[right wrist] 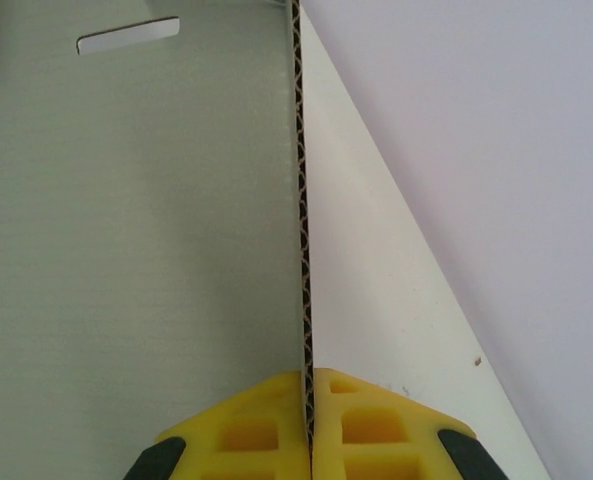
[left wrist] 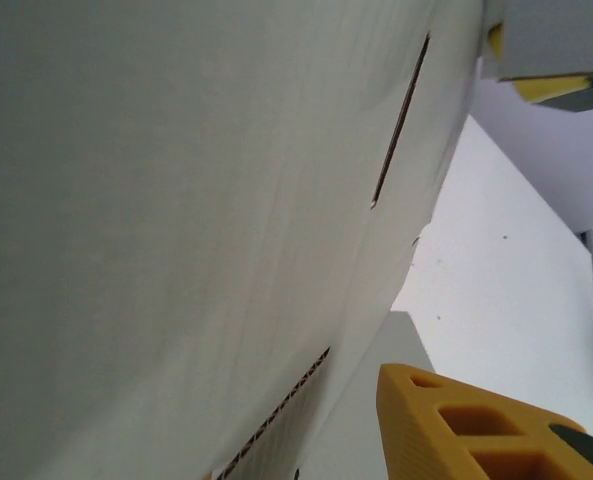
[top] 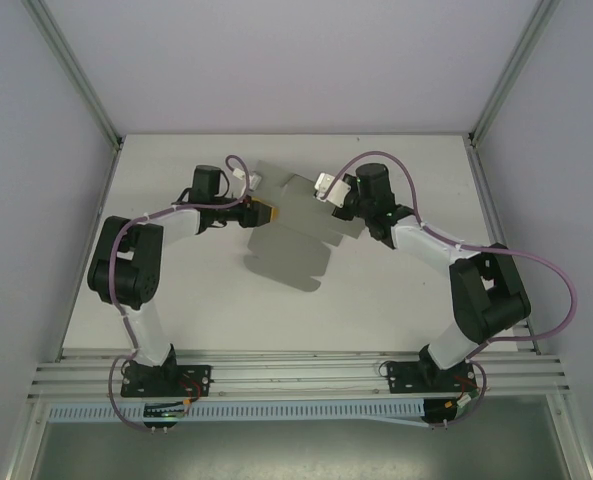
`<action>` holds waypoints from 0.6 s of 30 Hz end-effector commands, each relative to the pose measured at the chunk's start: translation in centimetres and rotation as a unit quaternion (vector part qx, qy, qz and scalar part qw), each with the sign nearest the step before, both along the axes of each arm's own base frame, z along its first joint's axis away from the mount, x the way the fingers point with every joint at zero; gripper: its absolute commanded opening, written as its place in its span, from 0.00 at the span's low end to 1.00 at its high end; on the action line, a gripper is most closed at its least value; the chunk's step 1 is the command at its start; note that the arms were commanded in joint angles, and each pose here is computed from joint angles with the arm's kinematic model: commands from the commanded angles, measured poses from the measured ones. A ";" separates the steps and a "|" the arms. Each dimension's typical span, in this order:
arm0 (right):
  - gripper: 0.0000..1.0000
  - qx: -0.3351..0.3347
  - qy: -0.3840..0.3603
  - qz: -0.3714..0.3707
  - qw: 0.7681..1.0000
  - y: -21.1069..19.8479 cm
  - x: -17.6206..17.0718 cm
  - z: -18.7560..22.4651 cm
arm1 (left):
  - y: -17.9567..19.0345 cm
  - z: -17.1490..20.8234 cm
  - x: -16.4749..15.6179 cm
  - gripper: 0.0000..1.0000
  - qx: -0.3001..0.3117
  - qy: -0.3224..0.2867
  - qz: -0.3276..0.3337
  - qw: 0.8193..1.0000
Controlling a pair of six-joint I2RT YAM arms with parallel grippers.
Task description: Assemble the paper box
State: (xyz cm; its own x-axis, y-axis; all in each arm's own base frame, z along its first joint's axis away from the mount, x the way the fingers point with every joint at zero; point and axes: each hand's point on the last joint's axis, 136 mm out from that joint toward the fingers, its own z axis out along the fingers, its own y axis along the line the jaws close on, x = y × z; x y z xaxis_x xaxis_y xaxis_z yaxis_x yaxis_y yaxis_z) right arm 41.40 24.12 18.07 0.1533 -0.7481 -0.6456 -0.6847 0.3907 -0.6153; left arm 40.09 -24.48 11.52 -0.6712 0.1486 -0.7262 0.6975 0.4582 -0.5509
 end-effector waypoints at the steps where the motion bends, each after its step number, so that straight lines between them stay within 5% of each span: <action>1: 0.00 0.022 -0.016 -0.002 1.000 0.5 0.6 2.2 | -1.4 -0.8 -0.2 0.44 0.035 -0.007 -0.012 0.999; 18: 0.00 -0.014 -0.017 -0.027 0.999 0.4 0.7 1.1 | 0.6 -1.2 0.5 0.20 0.148 -0.016 0.108 0.983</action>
State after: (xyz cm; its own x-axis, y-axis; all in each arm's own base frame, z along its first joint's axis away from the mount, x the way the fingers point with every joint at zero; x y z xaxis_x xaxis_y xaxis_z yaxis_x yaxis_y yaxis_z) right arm 41.53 23.73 17.75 0.1190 -0.7766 -0.6187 -0.6703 0.3968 -0.6271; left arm 40.78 -24.72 9.73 -0.6808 0.2144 -0.7003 0.6263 0.6662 -0.4049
